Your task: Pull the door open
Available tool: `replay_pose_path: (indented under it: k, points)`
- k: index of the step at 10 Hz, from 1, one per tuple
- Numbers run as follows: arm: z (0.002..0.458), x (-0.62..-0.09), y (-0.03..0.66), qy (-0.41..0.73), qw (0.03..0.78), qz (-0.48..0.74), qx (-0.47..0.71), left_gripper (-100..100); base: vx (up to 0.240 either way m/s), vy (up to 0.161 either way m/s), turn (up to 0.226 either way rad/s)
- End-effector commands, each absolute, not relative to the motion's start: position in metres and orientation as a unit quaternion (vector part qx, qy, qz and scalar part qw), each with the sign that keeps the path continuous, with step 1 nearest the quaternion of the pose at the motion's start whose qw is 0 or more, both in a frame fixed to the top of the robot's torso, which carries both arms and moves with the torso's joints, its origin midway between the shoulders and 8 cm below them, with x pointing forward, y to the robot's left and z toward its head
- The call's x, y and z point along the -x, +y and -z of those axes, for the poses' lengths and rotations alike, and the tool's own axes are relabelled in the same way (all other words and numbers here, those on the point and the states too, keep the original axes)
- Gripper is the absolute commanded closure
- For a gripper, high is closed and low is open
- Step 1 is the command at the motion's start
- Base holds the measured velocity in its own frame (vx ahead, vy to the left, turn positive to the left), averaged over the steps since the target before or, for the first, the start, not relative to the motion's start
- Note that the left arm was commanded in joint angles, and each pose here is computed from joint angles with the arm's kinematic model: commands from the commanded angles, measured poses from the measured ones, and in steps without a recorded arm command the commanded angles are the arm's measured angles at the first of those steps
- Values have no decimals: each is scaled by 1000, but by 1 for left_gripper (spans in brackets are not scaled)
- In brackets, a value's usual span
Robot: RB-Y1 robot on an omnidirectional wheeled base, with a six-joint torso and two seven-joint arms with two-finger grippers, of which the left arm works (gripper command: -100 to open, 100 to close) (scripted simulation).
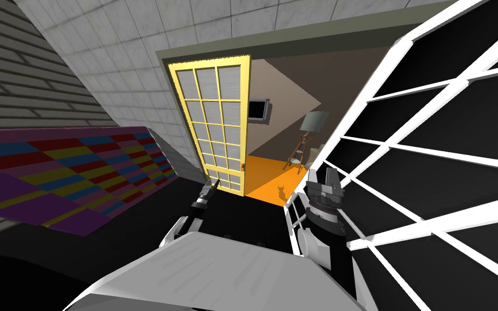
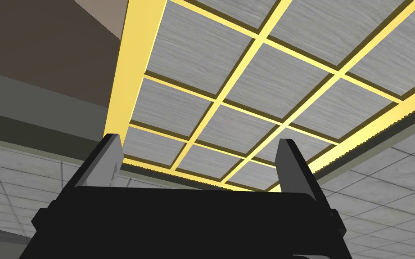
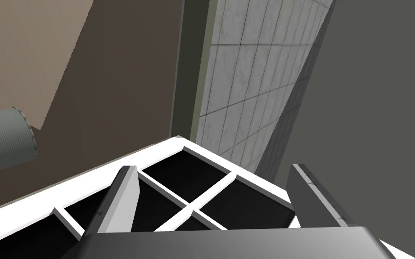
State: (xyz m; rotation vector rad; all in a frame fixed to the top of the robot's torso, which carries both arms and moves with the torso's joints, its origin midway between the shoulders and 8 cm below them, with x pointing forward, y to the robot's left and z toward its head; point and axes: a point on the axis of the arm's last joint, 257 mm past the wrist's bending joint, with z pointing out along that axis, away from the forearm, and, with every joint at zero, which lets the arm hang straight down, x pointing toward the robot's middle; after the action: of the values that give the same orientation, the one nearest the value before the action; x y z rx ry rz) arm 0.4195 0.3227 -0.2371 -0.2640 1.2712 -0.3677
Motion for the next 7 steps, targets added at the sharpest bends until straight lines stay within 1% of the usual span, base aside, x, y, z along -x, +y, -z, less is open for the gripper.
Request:
replay_pose_path:
  k: [1,7]
  points:
    - [246,-419,325,595,779,160,116,-100,58,-17,-32]
    - [286,-413,334,626,767,112,90,-100,107,-38,-45]
